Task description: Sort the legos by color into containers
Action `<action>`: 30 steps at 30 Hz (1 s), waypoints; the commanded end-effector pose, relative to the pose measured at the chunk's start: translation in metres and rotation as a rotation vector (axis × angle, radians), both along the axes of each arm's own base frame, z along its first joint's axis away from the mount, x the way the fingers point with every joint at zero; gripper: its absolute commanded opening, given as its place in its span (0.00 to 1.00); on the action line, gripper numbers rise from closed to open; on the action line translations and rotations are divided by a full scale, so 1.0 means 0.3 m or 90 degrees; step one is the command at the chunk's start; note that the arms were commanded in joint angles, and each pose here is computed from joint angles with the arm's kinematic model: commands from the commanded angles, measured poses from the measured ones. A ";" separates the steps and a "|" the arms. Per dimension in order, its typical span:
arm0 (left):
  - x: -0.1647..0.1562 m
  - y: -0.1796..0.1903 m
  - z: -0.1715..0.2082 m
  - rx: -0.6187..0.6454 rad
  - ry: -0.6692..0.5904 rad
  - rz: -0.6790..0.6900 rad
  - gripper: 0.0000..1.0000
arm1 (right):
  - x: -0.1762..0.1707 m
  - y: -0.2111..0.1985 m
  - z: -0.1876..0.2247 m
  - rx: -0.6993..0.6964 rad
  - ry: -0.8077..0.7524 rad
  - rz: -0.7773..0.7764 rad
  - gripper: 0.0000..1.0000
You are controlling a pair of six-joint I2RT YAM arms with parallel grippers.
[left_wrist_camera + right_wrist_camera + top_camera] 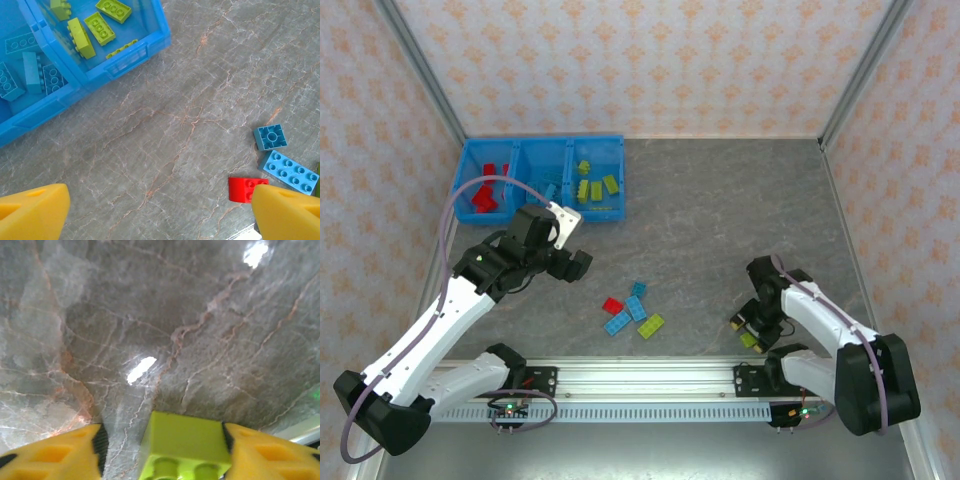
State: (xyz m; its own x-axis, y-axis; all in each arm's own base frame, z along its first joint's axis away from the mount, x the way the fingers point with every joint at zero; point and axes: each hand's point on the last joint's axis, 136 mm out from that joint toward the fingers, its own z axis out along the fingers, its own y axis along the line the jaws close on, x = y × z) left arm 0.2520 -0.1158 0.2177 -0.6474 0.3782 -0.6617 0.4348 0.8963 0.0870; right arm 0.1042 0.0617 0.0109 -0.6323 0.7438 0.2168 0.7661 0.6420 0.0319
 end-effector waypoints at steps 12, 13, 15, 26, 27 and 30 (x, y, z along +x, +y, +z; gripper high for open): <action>0.005 0.010 0.026 0.003 -0.022 0.006 0.94 | 0.332 0.076 0.316 0.027 -0.302 0.025 0.21; 0.005 0.013 0.031 0.003 -0.029 0.007 0.94 | 0.385 0.102 0.365 0.034 -0.333 0.041 0.21; 0.006 0.021 0.036 0.005 -0.037 0.014 0.94 | 0.487 0.173 0.458 0.056 -0.394 0.090 0.21; 0.027 0.190 0.106 0.066 -0.148 0.168 0.95 | 0.955 0.802 0.741 0.103 -0.683 0.497 0.20; 0.026 0.212 0.117 0.073 -0.162 0.187 0.95 | 0.996 0.848 0.718 0.093 -0.688 0.520 0.20; 0.016 0.255 0.147 0.083 -0.193 0.220 0.95 | 1.112 0.949 0.651 0.063 -0.693 0.576 0.19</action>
